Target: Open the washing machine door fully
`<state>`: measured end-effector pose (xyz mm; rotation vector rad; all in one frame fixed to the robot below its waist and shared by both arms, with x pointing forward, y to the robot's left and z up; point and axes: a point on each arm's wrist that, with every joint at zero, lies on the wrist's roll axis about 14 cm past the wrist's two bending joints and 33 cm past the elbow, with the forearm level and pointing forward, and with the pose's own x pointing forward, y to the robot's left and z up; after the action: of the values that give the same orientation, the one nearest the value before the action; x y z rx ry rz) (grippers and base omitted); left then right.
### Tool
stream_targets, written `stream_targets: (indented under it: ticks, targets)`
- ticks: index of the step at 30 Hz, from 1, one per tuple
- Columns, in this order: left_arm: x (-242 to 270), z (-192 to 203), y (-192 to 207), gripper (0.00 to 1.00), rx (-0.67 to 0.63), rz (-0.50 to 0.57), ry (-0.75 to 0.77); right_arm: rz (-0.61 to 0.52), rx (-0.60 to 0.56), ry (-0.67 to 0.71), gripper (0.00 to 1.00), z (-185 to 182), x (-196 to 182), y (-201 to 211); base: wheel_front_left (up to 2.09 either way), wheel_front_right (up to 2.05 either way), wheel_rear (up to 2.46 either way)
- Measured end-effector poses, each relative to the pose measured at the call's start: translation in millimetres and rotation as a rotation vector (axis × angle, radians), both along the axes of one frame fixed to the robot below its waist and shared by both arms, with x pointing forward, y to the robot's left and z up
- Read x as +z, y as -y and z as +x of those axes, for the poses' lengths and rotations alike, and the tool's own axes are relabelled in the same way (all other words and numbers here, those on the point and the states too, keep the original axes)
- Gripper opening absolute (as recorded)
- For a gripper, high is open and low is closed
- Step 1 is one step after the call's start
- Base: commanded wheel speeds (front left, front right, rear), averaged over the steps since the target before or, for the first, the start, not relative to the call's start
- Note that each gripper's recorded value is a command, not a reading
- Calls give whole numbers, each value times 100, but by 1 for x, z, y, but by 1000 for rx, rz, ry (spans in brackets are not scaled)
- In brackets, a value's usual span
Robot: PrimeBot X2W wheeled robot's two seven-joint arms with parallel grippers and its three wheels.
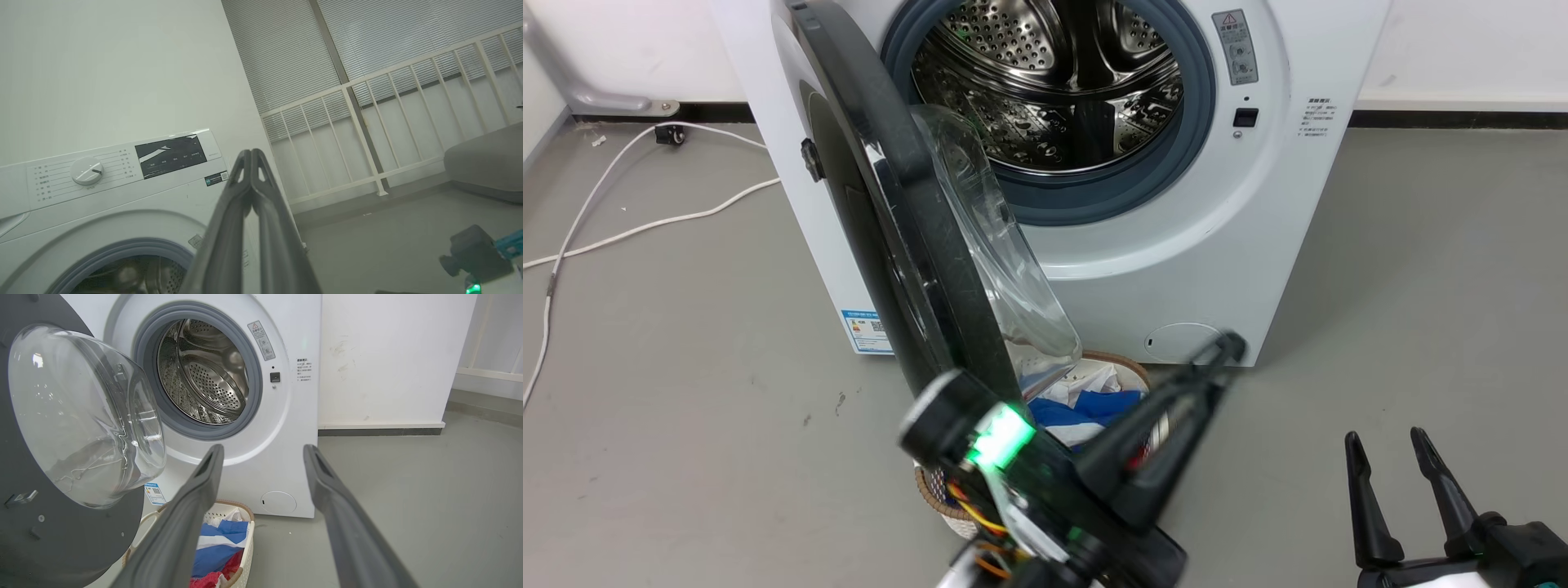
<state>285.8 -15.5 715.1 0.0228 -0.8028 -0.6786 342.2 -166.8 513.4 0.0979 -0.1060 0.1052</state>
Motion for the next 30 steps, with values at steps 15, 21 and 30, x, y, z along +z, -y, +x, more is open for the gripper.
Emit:
stream_targets:
  ticks: [15, 21, 30]
  targets:
    - [-88, 16, 12, 0, -6, 111, -276, -3, 12, -16, 100, 5, -5, -4, 0, 0, 0]
    - [-125, 34, -12, 0, 95, 127, -398, -5, 19, -28, 100, 8, -9, -6, 0, 0, 0]
    - [-155, 53, -52, 0, 247, 127, -499, 7, 52, -33, 100, 15, -11, -17, 0, 0, 0]
